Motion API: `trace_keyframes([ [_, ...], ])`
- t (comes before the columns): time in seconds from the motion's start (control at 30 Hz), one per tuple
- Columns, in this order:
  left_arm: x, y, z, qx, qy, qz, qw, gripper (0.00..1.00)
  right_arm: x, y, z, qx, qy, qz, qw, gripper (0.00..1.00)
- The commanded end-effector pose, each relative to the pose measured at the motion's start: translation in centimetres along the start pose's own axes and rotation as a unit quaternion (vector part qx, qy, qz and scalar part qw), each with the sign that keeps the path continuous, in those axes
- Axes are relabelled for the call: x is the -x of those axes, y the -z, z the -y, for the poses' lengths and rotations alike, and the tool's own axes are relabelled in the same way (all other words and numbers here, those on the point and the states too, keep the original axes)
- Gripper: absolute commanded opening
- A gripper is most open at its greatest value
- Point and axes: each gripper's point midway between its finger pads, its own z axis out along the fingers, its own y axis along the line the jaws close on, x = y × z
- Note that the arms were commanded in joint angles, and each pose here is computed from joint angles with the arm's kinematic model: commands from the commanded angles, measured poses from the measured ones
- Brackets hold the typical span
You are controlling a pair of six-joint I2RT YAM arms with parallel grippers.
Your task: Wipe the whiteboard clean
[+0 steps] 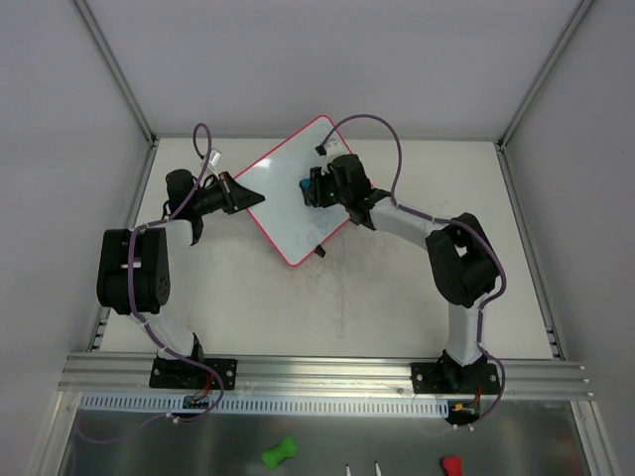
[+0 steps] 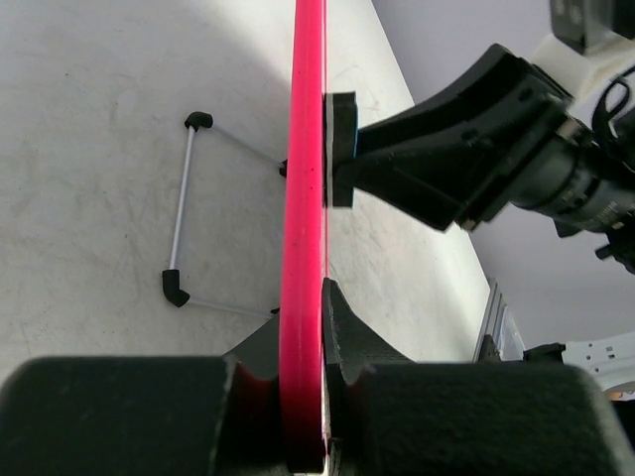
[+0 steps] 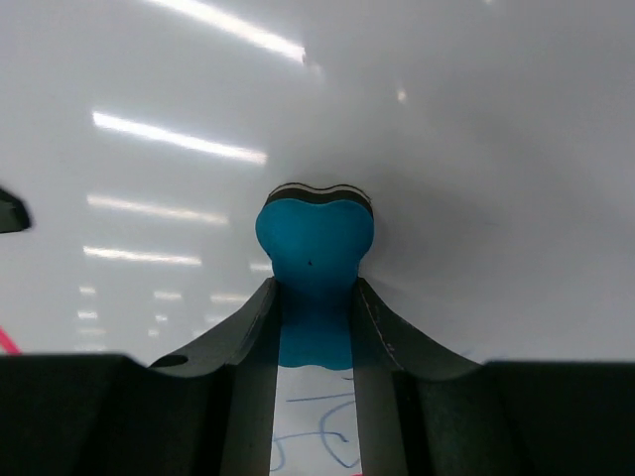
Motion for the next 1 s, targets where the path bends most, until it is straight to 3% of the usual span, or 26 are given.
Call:
trace_keyframes([
  [0.0,-0.5,0.2,-0.5,-0.002,-0.029,-0.01,1.0,0.0,-0.8,-0.5,-5.6,0.065,0.055,-0.019,0.996,0.0],
  [0.27,-0.5,0.2,-0.4,-0.006,-0.028,-0.013,1.0,0.0,1.1,-1.4,-4.8,0.032,0.043,-0.015,0.998,0.0],
  [0.67,-0.5,0.1,-0.3,-0.015,-0.028,-0.017,0.999,0.0,9.2,-2.7,3.5,-0.021,-0.055,0.03,0.998,0.0],
  [0.97,-0.6,0.1,-0.3,-0.016,-0.027,-0.018,0.999,0.0,8.5,-3.3,8.2,-0.086,-0.096,-0.012,0.992,0.0],
])
